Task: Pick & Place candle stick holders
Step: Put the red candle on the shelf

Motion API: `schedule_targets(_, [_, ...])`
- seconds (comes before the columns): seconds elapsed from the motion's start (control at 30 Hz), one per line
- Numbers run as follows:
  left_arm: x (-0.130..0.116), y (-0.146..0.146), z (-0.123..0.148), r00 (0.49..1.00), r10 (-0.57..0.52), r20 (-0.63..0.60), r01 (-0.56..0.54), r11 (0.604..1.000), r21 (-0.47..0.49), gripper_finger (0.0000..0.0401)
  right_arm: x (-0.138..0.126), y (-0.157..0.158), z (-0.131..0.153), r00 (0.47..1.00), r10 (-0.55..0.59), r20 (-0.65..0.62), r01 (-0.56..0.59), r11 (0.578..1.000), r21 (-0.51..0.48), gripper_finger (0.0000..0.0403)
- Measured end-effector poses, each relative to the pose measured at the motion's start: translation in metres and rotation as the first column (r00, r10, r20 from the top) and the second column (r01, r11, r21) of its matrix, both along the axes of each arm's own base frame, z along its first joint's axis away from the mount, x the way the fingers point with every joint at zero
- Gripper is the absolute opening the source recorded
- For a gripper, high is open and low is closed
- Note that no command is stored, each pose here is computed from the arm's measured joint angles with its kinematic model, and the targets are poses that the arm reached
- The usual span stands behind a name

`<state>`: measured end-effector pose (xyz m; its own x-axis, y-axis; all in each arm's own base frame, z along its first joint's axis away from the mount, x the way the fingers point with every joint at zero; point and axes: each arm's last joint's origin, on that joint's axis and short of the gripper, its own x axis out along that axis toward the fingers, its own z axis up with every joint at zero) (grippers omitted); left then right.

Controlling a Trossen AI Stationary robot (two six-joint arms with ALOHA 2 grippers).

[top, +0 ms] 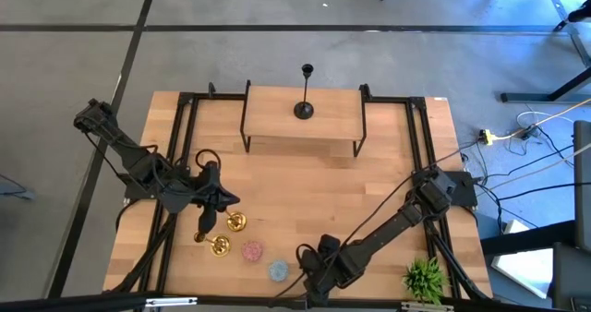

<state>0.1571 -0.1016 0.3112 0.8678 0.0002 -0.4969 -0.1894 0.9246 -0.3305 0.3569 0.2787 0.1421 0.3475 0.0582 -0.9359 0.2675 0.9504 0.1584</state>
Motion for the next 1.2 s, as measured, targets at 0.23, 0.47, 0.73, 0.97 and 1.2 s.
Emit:
schedule_targets(0.23, [0.000, 0.000, 0.000, 1.000, 0.002, 0.000, -0.002, 1.000, -0.005, 0.0002, -0.001, -0.004, -0.001, 0.999, -0.015, -0.032, 0.014, 1.000, -0.011, 0.0335])
schedule_targets(0.47, [0.000, 0.000, 0.000, 1.000, 0.003, 0.000, -0.003, 1.000, -0.006, 0.0002, 0.001, -0.007, -0.001, 0.994, -0.104, -0.046, 0.105, 0.994, 0.018, 0.0298])
schedule_targets(0.73, [0.000, 0.000, 0.000, 1.000, 0.002, 0.000, -0.002, 1.000, -0.006, 0.0002, 0.010, -0.020, -0.001, 0.967, -0.249, -0.060, 0.252, 0.966, 0.056, 0.0312])
schedule_targets(0.97, [-0.002, 0.002, 0.002, 1.000, 0.005, 0.010, -0.004, 1.000, -0.014, 0.0002, 0.027, -0.046, 0.005, 0.937, -0.328, -0.119, 0.338, 0.938, 0.078, 0.0301])
schedule_targets(1.2, [-0.009, 0.008, 0.009, 0.999, 0.021, 0.050, -0.019, 0.999, -0.031, 0.0001, 0.047, -0.083, 0.036, 0.925, -0.347, -0.156, 0.351, 0.936, 0.001, 0.0305])
